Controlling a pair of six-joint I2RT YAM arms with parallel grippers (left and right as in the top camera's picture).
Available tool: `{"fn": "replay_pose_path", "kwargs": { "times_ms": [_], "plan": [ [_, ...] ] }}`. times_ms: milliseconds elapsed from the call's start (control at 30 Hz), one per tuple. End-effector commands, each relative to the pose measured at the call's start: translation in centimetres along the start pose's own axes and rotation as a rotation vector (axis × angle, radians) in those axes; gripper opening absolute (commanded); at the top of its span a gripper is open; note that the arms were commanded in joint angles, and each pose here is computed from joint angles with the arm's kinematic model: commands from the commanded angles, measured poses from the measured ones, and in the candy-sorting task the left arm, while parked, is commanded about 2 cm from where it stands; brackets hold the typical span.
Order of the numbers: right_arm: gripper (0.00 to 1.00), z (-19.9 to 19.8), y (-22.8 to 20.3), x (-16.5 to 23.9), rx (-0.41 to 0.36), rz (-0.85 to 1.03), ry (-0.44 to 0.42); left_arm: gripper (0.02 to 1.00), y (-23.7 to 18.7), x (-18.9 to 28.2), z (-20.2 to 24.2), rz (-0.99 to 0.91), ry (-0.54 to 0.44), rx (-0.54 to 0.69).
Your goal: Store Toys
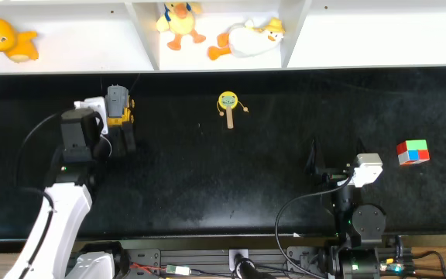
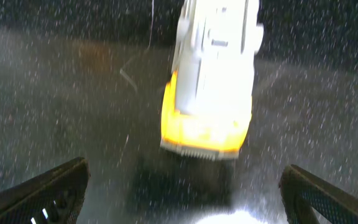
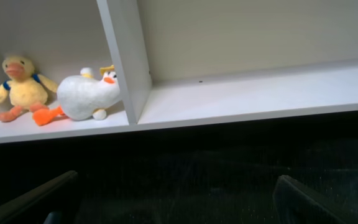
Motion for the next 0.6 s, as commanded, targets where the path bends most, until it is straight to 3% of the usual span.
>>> {"fn": "replay_pose_path", "kwargs": {
  "times_ms": [33,500,600],
  "plan": [
    [0.996,0.0,-0.4,0.0,-0.007,0.006,0.013,0.998,3.0,-0.8,0.4,-0.036,0.007,0.012],
    [0.996,0.0,-0.4,0.0,-0.007,0.007,0.013,0.998,4.4,-5.2,-0.1,0.056,-0.060,-0.007],
    [0.993,0.0,-0.4,0.0,-0.007,0.007,0.013,0.805,4.3,-5.3,-0.2,0.063,-0.061,-0.008]
  ]
}}
Point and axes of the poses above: each gripper's point midway between its finger pads, its own x axis back along the fingers, its own z axis along the line the jaws close on, y = z × x, the point moved 8 cm from there along x, back along the fingers, and after that the axes turned 15 degrees about -x, right-handed, at the moved point
